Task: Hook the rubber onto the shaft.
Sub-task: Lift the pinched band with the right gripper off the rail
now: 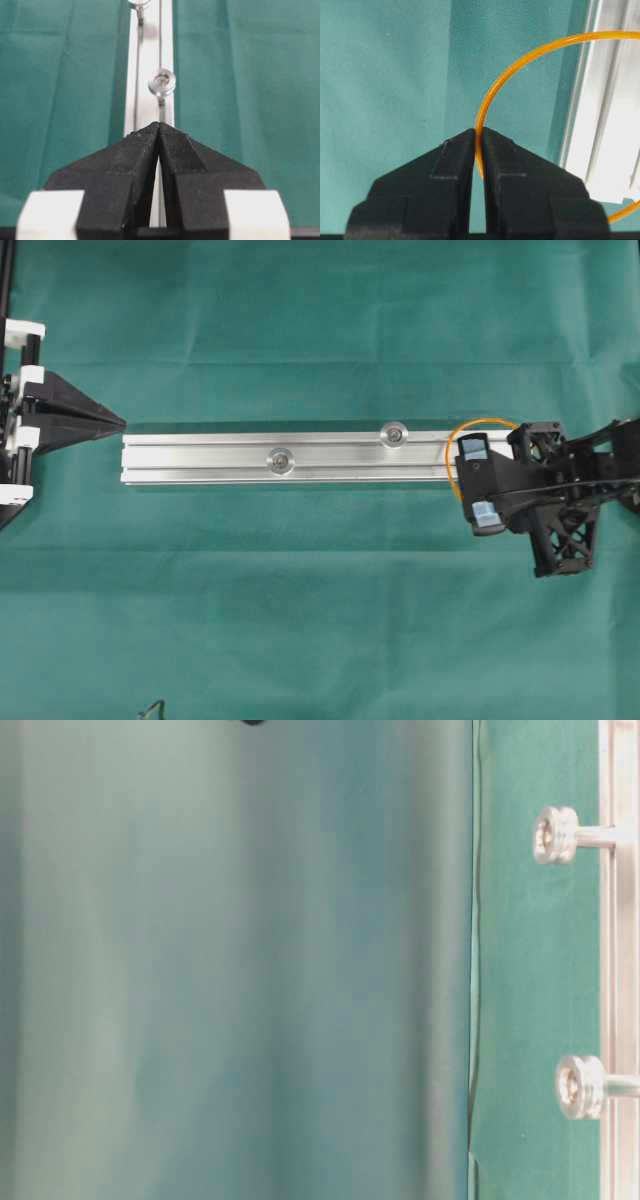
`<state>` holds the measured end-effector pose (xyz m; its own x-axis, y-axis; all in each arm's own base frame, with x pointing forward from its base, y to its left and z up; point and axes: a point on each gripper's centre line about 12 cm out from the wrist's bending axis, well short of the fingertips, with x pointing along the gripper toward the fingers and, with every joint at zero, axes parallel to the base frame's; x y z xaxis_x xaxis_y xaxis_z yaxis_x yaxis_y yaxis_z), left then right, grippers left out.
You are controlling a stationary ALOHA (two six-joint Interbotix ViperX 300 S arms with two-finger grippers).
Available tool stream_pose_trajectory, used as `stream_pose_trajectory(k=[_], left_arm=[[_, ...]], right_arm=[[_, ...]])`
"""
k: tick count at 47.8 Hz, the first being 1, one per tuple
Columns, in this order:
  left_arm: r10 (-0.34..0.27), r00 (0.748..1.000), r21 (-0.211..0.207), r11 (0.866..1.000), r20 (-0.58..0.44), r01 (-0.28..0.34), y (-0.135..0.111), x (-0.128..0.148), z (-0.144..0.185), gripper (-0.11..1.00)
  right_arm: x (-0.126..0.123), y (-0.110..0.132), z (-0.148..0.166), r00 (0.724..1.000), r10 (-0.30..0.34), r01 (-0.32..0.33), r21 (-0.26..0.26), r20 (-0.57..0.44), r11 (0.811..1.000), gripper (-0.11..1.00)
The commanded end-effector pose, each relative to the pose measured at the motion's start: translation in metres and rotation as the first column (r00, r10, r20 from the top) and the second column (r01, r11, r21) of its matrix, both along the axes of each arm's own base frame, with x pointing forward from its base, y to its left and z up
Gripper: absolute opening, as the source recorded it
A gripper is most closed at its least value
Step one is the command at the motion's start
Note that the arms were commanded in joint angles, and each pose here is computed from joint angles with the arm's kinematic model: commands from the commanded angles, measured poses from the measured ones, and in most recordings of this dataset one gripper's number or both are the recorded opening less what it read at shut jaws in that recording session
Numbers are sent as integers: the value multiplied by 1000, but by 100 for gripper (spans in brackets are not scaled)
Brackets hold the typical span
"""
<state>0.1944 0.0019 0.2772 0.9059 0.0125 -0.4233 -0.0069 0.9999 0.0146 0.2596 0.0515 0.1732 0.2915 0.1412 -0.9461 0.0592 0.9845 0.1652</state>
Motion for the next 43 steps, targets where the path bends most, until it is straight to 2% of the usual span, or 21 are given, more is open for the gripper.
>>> stream_pose_trajectory(k=[1,25,43], left_arm=[[3,999,0,1000,32,-3,1,3,12,0],[2,1000,0,1000,31,-2,0,3,12,0],[0,999,0,1000,32,0,0,3,12,0]], right_arm=[[2,-2,23,999,3,-3,-4,46,1000,7],[-7,-21,91,999,39,-38,-127,10,991,7],[-6,-21,98,999,40,-39,-133,5,990,7]])
